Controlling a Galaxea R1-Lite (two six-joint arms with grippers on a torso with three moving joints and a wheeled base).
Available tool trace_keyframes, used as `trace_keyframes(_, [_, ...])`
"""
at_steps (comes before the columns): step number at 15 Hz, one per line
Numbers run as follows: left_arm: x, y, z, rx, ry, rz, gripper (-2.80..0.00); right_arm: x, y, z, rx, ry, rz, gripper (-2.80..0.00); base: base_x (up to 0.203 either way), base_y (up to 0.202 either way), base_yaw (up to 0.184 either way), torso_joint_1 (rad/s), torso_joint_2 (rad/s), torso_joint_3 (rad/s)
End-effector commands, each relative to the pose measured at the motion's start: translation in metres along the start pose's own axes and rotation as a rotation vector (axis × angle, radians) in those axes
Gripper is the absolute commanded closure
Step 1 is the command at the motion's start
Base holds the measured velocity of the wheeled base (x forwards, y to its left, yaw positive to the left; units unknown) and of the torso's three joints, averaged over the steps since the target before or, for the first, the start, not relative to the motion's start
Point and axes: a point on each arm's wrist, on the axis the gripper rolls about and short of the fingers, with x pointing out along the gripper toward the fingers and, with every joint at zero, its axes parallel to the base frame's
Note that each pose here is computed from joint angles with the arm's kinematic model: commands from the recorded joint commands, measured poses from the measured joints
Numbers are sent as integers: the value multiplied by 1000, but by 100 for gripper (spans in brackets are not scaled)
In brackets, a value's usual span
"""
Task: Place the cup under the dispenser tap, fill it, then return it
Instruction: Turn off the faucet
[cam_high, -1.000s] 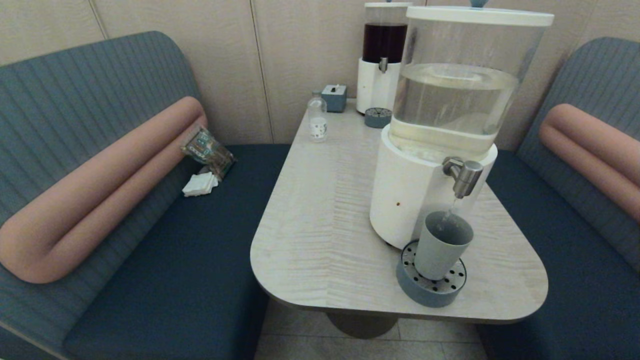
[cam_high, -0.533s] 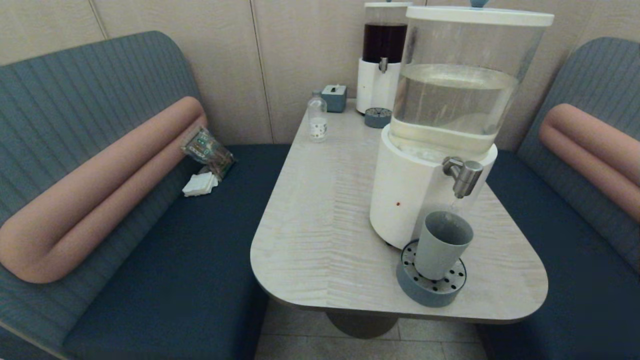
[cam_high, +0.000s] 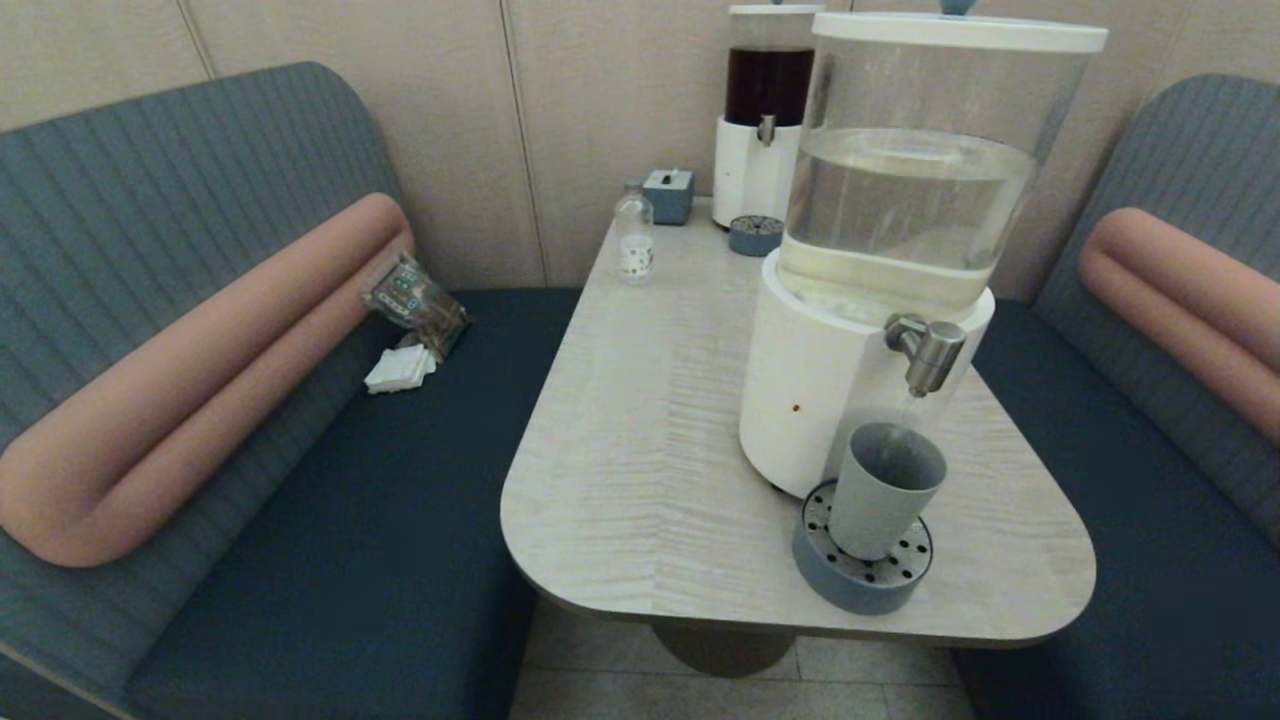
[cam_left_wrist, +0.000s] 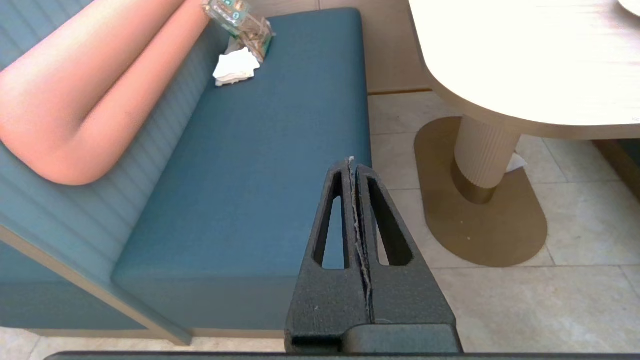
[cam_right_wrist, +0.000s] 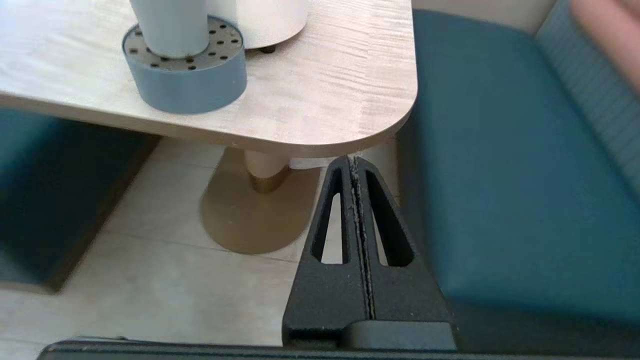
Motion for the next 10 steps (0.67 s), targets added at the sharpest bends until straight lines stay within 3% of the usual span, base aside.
trace_keyframes(1, [0,0,0,5,2,0,0,0,0,1,8,4,-1,0,0,0,0,0,0,0])
trace_keyframes(3, [-1,0,6,9,-23,-3,0,0,0,0,15,1,-1,0,0,0,0,0,0,0])
trace_keyframes(4, [-6,1,21,6,-72,-18,0,0,0,0,15,1,-1,0,0,0,0,0,0,0])
trace_keyframes(6, [-21,5,70,-11,-151,-64,0,0,0,0,15,1,-1,0,0,0,0,0,0,0])
trace_keyframes(7, [-22,6,96,-39,-147,-89,0,0,0,0,15,1,-1,0,0,0,0,0,0,0])
trace_keyframes(10, [22,13,185,-208,-30,-205,0,0,0,0,15,1,-1,0,0,0,0,0,0,0])
